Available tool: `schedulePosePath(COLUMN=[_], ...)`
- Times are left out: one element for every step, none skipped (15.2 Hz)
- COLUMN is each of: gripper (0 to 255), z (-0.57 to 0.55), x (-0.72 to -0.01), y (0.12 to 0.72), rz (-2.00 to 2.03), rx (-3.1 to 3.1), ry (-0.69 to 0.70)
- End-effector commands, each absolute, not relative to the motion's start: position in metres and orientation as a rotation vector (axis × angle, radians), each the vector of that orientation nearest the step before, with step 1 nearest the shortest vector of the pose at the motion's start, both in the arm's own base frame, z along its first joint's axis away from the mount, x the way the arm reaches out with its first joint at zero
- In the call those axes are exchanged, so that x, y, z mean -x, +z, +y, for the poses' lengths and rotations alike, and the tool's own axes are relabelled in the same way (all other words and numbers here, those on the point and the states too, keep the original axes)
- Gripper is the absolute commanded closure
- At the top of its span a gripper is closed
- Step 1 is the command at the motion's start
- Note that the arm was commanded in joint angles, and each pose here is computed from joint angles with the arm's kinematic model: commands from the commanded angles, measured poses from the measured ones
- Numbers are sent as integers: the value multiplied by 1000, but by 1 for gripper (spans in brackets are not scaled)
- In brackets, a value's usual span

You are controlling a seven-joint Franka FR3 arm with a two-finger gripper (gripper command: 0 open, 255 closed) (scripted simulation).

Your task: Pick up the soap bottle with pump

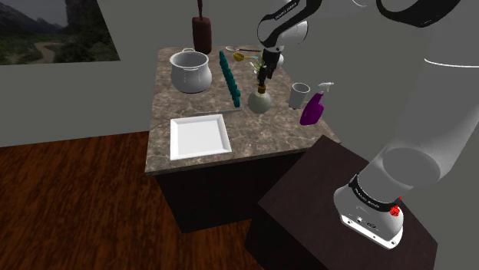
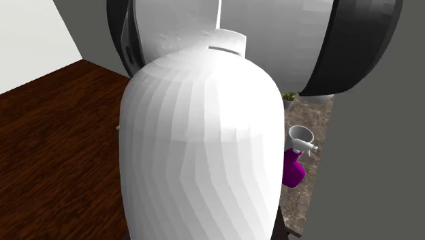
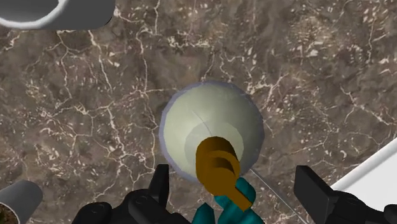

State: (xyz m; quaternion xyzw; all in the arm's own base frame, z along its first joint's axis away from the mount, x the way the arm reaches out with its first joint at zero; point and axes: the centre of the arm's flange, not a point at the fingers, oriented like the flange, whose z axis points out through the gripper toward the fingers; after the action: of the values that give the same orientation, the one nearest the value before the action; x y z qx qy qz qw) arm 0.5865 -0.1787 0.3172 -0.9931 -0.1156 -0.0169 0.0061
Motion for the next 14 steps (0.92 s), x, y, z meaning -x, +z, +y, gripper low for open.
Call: schedulePosePath(gripper=[0,0,0,0,0,0,0,0,0,255,255,255,255,255], z=[-184,-184,-184,-184,-184,-184,-184,-184,-184,-184,-184,-185,-185,-185], x=[-591,-591,-591,-591,-591,-591,-591,-591,-591,-590,-590,-590,-590,-590], y=[306,301,295,290,285,279,274,271,271,271,271,271,271,271], rz=[-364,-364,-364,-364,-364,-364,-364,-364,-364,-364,-364,-364,-364,-364], rx=[3107,3107,3107,3107,3107,3107,3107,3107,3107,3108,3108,3108,3108,3108], ry=[-53,-53,-53,-53,-53,-53,-53,-53,-53,-53,-53,-53,-53,-53])
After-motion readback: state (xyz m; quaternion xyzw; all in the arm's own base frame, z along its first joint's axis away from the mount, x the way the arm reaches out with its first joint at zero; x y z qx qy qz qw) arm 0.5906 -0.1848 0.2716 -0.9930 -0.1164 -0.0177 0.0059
